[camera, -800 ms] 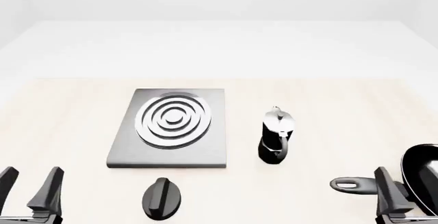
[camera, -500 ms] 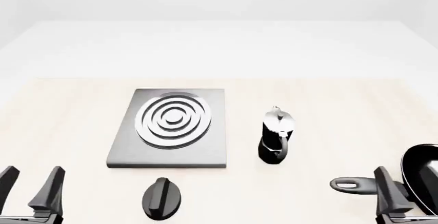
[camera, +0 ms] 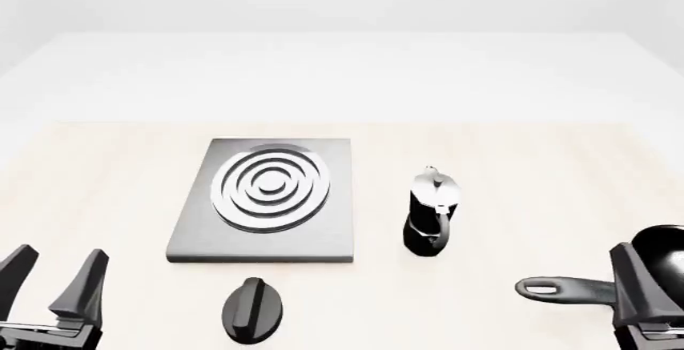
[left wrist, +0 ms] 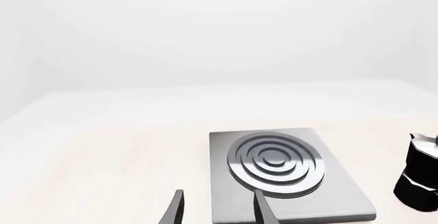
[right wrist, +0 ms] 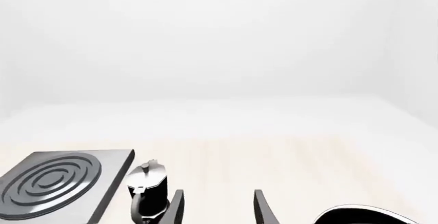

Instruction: Put the frying pan on the stove.

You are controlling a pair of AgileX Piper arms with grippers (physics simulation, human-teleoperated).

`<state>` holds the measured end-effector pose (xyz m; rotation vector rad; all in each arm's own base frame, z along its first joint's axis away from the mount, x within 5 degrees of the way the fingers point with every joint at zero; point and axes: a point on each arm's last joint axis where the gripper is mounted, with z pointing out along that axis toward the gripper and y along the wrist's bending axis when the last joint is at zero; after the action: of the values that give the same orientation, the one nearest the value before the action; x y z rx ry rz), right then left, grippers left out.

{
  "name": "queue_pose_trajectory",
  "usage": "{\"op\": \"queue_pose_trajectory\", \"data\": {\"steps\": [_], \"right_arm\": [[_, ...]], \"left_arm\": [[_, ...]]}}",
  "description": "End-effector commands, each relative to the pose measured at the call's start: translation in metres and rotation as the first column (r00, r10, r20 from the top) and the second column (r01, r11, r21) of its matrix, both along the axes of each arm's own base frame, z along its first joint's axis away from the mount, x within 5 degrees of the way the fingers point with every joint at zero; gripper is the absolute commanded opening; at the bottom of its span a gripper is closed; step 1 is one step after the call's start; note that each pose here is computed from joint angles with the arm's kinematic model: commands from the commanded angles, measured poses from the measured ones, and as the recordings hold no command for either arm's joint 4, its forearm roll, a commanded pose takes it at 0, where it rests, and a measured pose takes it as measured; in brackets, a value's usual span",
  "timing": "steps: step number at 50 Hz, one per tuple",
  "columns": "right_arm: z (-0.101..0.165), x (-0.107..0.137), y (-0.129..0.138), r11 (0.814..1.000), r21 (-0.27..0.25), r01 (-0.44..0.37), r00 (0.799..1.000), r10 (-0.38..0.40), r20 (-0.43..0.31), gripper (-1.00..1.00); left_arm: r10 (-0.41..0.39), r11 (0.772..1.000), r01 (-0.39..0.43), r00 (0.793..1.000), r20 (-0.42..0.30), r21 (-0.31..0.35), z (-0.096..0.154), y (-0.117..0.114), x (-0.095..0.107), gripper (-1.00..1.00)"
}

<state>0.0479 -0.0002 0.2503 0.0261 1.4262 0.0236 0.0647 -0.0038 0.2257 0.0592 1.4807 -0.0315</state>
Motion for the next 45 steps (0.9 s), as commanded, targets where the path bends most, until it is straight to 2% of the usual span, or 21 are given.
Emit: {"op": "queue_pose_trajectory", "data": {"steps": [1,17,30,36,45], "right_arm": [[0.027,-0.009,0.000,1.000,0.022,0.000,0.999,-0.001,0.048,1.00],[0.058,-0.023,0.000,0.999,0.047,0.010,0.994,-0.015,0.108,1.00],[0.085,-0.039,0.000,0.998,0.070,-0.001,0.987,-0.010,0.161,1.00],[0.095,-0.045,0.000,0.997,0.077,-0.005,0.984,-0.009,0.179,1.00],[0.111,-0.057,0.000,0.996,0.088,-0.014,0.977,-0.005,0.212,1.00]], "left_arm": [[-0.044,0.999,0.044,0.999,0.003,0.023,0.009,-0.004,0.007,1.00],[-0.149,0.986,0.149,0.989,-0.003,0.070,0.025,-0.016,0.025,1.00],[-0.267,0.957,0.266,0.964,-0.010,0.113,0.042,-0.034,0.042,1.00],[-0.299,0.947,0.299,0.954,-0.013,0.118,0.046,-0.039,0.045,1.00],[-0.370,0.921,0.371,0.929,-0.029,0.119,0.056,-0.054,0.055,1.00]]}}
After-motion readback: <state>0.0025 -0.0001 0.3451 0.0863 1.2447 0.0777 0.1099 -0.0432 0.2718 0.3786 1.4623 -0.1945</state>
